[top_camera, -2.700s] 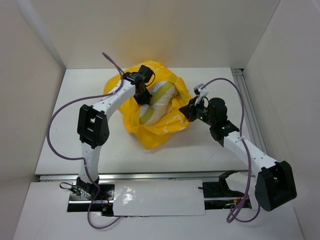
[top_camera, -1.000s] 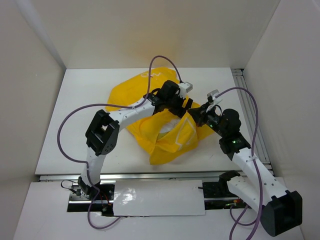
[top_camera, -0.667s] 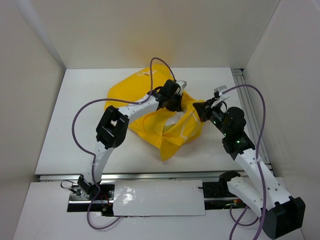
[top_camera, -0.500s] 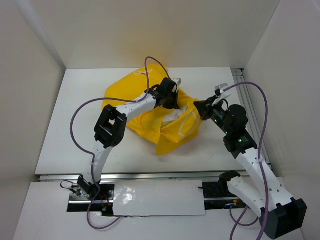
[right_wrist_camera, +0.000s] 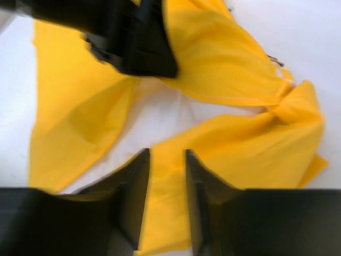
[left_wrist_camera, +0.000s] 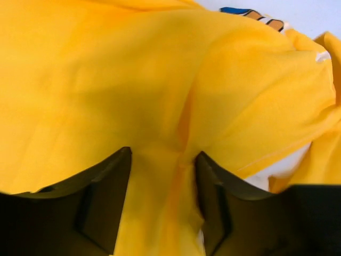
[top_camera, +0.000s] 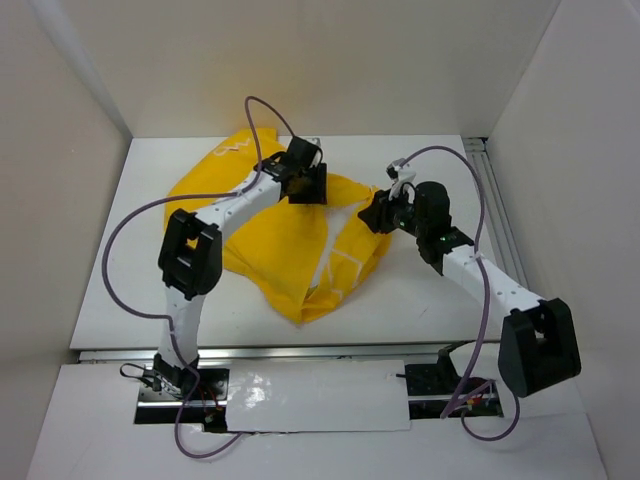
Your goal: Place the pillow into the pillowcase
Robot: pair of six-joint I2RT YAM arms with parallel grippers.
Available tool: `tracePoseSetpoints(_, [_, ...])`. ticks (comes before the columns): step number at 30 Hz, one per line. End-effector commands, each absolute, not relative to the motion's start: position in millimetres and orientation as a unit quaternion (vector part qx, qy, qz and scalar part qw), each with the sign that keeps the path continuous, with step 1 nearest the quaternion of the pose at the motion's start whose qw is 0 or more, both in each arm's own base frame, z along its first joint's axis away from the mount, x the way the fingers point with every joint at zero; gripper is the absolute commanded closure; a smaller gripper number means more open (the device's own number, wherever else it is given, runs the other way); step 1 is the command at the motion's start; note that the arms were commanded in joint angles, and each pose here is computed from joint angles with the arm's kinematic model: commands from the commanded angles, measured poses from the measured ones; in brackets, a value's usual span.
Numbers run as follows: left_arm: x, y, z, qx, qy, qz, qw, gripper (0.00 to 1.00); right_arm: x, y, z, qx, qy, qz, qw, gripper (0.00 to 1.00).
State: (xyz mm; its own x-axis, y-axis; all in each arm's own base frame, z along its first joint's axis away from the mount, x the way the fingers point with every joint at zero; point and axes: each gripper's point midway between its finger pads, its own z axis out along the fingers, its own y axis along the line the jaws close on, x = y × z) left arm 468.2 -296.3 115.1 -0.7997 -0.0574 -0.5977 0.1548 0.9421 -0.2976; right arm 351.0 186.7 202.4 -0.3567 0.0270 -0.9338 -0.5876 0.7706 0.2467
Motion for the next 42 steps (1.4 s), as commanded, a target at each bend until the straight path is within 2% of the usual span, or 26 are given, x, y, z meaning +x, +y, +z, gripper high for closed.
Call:
tracePoseSetpoints(1, [448, -258, 165, 0.028, 0.931, -0.124, 0.341, 0.36, 371, 186, 247, -0.188, 0.745, 0.272, 0.58, 0.56])
tracePoseSetpoints(3, [436, -248, 171, 0.015, 0.932, -0.119, 0.343, 0.32, 366, 183, 243, -0.183, 0.755, 0.268, 0.57, 0.46])
tracePoseSetpoints(4, [428, -244, 191, 0.014, 0.924, -0.128, 0.359, 0.32, 362, 183, 243, -0.184, 0.754, 0.266, 0.572, 0.38])
tracePoseSetpoints(8, [399, -221, 202, -0.009, 0.923, -0.121, 0.366, 0.28, 337, 185, 246, -0.165, 0.764, 0.276, 0.559, 0.31])
tracePoseSetpoints(10, [379, -211, 183, -0.021, 0.932, -0.113, 0.344, 0.28, 315, 199, 232, -0.181, 0.781, 0.29, 0.523, 0.27])
tracePoseSetpoints(17, [315, -234, 151, 0.036, 0.94, -0.136, 0.311, 0.26, 245, 253, 166, -0.204, 0.836, 0.316, 0.399, 0.27])
tracePoseSetpoints(24, [310, -247, 118, 0.047, 0.947, -0.141, 0.285, 0.27, 237, 277, 127, -0.161, 0.868, 0.3, 0.362, 0.32])
tracePoseSetpoints(27, [314, -250, 106, 0.048, 0.952, -0.132, 0.273, 0.32, 245, 278, 122, -0.115, 0.876, 0.297, 0.362, 0.32])
tracePoseSetpoints(31, [313, -251, 93, 0.046, 0.957, -0.128, 0.257, 0.36, 252, 275, 112, -0.084, 0.886, 0.282, 0.359, 0.4])
tracePoseSetpoints(34, [316, -259, 97, 0.038, 0.953, -0.147, 0.261, 0.38, 261, 274, 113, -0.069, 0.883, 0.28, 0.37, 0.53])
tracePoseSetpoints(35, [313, -257, 93, 0.038, 0.955, -0.144, 0.257, 0.38, 262, 275, 111, -0.069, 0.883, 0.28, 0.37, 0.69])
tracePoseSetpoints(37, [313, -259, 96, 0.039, 0.953, -0.153, 0.26, 0.38, 268, 273, 112, -0.062, 0.885, 0.272, 0.373, 0.92])
tracePoseSetpoints(38, [313, -260, 99, 0.033, 0.951, -0.157, 0.263, 0.38, 272, 272, 116, -0.064, 0.883, 0.266, 0.38, 1.0])
tracePoseSetpoints(42, [326, -261, 104, 0.021, 0.948, -0.148, 0.282, 0.36, 283, 272, 138, -0.077, 0.872, 0.26, 0.407, 1.0])
